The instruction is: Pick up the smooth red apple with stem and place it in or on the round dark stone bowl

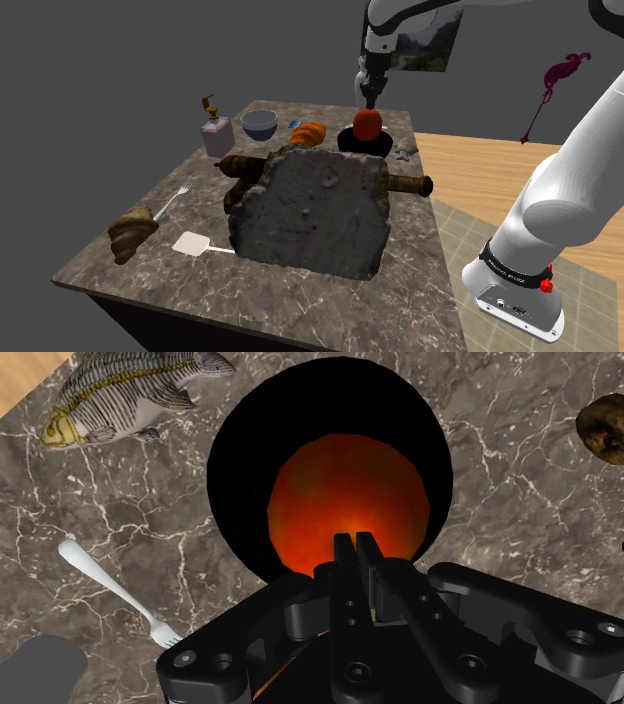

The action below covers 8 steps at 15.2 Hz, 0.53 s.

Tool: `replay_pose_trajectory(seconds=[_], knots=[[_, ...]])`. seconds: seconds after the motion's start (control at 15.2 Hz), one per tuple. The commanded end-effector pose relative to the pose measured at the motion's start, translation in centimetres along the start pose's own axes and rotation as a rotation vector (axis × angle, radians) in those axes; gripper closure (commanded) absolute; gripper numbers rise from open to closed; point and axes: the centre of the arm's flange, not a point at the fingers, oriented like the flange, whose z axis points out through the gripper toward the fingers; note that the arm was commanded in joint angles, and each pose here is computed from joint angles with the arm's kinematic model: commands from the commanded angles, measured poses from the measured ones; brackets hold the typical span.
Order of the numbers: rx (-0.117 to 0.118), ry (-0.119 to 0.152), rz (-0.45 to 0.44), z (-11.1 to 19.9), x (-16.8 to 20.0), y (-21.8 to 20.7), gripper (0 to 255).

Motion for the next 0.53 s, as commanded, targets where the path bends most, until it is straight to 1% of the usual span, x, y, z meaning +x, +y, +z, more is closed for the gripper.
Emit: replay_pose_trajectory(seconds=[0.0,0.07,0.4,0.46], knots=[[0.000,0.000,0.000,0.0,0.0,0.0,255],[0.000,0.000,0.000,0.0,0.0,0.0,0],[0.000,0.000,0.000,0.0,0.0,0.0,0],[0.000,0.000,0.000,-1.3,0.0,0.0,0]])
